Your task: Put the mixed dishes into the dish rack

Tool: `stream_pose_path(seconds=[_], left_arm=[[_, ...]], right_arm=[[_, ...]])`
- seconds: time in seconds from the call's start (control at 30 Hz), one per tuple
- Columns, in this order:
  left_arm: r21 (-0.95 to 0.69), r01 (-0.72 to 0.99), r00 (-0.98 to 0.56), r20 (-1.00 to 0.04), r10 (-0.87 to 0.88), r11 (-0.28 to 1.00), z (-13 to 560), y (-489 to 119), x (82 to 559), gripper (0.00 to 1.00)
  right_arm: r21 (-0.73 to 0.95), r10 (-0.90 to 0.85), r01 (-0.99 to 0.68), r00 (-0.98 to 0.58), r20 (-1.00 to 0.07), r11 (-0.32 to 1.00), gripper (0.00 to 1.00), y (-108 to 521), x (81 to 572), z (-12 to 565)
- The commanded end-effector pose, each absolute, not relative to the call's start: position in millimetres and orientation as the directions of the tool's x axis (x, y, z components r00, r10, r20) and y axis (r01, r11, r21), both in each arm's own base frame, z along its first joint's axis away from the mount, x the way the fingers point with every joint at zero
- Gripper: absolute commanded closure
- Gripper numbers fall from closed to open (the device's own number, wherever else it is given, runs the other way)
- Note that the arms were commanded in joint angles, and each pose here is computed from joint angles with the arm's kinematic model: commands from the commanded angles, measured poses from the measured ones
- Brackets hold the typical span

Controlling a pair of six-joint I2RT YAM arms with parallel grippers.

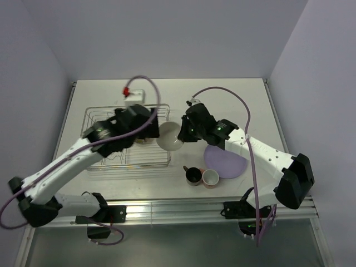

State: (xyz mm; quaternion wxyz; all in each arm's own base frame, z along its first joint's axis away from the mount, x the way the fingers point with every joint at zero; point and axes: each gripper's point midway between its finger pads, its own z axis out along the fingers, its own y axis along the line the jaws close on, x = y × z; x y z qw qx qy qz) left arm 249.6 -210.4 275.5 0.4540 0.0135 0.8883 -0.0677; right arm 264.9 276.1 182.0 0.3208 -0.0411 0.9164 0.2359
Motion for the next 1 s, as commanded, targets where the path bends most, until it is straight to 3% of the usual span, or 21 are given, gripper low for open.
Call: stream_pose_path(seconds=[0.0,0.23,0.47,0.7,0.97], left_arm=[[-0.343,0.291,-0.51,-0.845,-0.158,0.893,334,-217,248,0.01],[-0.484,0.418,-0.54,-0.813,-0.218,0.769,353,-219,232,0.01],[-0.637,0.552,-0.64,-0.738,-0.217,0.539,367,-252,201,0.01],[-0.75,0.539,-0.725,-0.645,-0.243,0.383,368,-272,186,0.01],[-0.807,0.502,-0.777,-0.579,-0.246,0.311,357,-280,180,0.01]], right_arm=[[0.485,0.141,-0.28,-0.735,-0.664,0.829,1.0,284,264,221],[0.56,0.149,-0.351,-0.735,-0.661,0.751,1.0,292,249,241],[0.696,0.187,-0.462,-0.744,-0.642,0.549,1.0,291,231,272],[0.762,0.205,-0.524,-0.756,-0.622,0.381,1.0,281,222,294],[0.787,0.204,-0.547,-0.768,-0.607,0.286,1.0,282,217,300]])
